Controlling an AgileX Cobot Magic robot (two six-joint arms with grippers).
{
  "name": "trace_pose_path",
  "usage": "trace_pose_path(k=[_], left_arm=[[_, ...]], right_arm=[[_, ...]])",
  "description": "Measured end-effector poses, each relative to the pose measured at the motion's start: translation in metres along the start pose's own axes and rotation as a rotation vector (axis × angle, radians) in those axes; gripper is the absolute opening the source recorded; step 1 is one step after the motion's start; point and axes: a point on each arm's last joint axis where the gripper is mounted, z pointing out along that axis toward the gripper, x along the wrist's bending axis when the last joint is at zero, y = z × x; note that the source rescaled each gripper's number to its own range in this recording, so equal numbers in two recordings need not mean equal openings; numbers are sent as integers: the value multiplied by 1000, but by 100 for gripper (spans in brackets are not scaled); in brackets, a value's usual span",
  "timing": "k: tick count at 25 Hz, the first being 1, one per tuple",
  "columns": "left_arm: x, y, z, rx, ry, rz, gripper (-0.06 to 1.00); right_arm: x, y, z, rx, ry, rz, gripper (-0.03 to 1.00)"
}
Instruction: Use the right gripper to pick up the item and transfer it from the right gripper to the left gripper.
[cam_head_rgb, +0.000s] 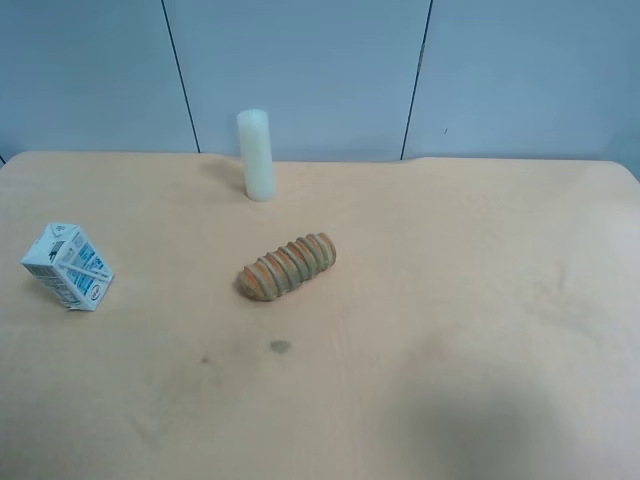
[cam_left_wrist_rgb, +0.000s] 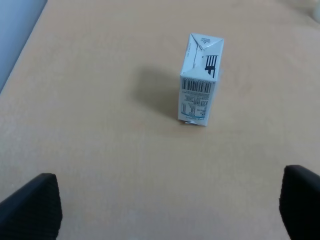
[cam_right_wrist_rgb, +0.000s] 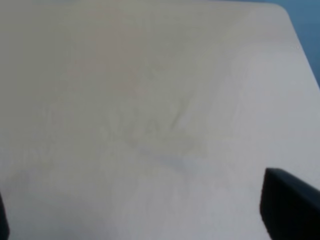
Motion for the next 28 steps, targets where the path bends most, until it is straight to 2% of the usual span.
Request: trace_pose_path(k=[6, 11, 28], left_arm=[[0, 0, 0, 0, 0, 0, 100], [0, 0, 0, 0, -33, 22, 100], [0, 0, 0, 0, -34, 23, 100]], right_arm=[[0, 0, 0, 0, 0, 0, 98], [0, 0, 0, 0, 1, 0, 98], [0, 0, 0, 0, -12, 7, 98]])
